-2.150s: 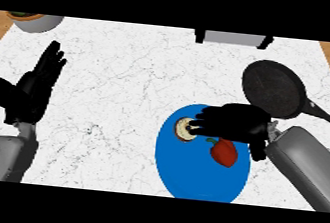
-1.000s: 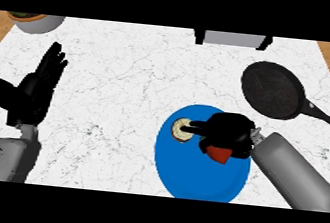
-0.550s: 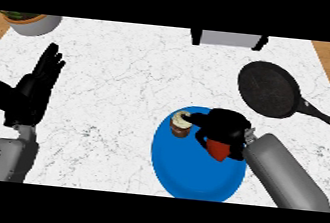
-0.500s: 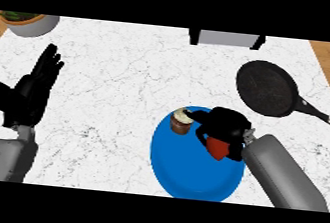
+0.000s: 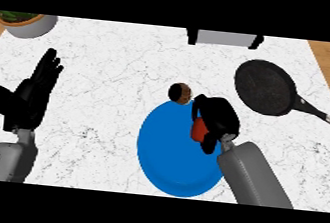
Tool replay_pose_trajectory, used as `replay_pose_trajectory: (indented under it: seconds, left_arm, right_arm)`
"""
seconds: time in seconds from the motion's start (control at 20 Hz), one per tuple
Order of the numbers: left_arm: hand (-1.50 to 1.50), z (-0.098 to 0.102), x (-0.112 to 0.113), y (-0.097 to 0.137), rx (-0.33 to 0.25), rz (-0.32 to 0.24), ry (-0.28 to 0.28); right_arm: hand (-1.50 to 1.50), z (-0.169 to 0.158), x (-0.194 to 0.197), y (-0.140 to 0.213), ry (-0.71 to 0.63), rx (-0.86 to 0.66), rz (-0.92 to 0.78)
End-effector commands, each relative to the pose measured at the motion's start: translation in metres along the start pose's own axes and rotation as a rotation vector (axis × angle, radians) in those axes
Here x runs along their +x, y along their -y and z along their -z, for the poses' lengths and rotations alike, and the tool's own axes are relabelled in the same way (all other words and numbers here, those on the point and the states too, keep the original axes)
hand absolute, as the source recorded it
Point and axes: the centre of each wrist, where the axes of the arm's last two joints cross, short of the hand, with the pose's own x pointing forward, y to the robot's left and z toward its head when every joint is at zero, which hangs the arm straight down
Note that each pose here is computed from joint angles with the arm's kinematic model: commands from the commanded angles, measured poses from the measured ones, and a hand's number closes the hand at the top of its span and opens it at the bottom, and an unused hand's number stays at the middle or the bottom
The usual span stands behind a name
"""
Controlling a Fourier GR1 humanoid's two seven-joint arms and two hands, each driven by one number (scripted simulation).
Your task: Pick the bell pepper from the plate and place it in the pan
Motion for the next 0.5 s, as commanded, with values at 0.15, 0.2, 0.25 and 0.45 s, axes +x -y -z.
replay_pose_trajectory:
  seconds: [0.15, 0.2, 0.25, 0.45]
  left_arm:
    - [0.0, 0.012, 0.013, 0.014, -0.025, -0.007, 0.023]
    - [0.0, 0.009, 0.025, 0.025, -0.042, -0.012, 0.037]
    - [0.0, 0.003, 0.014, 0.016, -0.04, 0.004, 0.022]
    - [0.0, 0.008, 0.013, 0.016, -0.022, -0.002, 0.019]
  right_arm:
    - [1.5, -0.03, 0.066, 0.033, -0.149, -0.417, 0.199]
    - [1.5, -0.034, 0.075, 0.028, -0.177, -0.445, 0.186]
    - [1.5, -0.036, 0.086, 0.045, -0.189, -0.492, 0.2]
    - [1.5, -0.043, 0.095, 0.066, -0.272, -0.621, 0.238]
